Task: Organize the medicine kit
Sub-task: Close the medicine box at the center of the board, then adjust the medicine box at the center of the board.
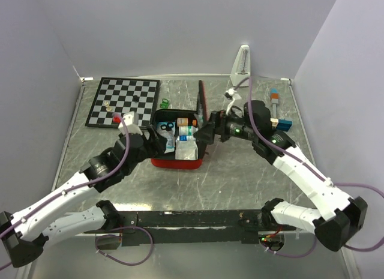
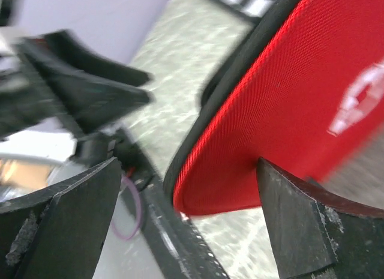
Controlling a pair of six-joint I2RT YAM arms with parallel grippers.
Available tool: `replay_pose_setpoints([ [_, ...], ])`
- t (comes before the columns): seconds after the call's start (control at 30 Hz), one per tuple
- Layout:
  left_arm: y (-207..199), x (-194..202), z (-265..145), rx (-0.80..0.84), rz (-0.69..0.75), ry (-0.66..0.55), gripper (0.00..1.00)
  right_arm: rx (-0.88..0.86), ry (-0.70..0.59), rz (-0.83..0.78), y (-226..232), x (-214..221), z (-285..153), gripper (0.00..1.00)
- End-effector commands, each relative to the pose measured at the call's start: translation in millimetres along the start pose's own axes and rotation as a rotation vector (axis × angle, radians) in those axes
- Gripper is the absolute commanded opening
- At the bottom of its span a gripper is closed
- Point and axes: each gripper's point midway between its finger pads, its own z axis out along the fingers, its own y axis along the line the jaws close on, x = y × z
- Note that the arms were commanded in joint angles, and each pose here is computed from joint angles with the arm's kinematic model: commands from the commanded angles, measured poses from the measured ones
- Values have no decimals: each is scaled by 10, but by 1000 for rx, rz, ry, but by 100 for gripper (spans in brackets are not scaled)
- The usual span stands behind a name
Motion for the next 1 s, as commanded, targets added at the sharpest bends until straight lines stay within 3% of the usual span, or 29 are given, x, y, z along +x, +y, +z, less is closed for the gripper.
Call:
replay_pose_setpoints([
  [0.0, 216, -191, -167, -62, -161, -108, 85, -270, 32, -79, 583, -150, 186, 100],
  [0.07, 346, -205, -239, -96, -193, -132, 85, -335, 92, -71, 649, -43, 268, 100],
  [0.3, 439, -404, -415, -58, -280, -245, 90, -214, 26, -71, 405, 15, 230, 100],
  [0.43, 296, -352, -312, 0, -262, -223, 93, -4, -18, 23, -134, 108, 258, 100],
  [0.57, 208, -258, -4, -16, -201, -150, 96, 149, 19, 137, -662, 262, 282, 96],
  [0.77, 451, -357, 570, -19, -293, -40, 99, 213, 44, 168, -924, 420, 360, 95],
  [0.97, 722, -129, 910, -53, -301, 86, 99, 298, 83, 182, -1194, 578, 417, 94],
])
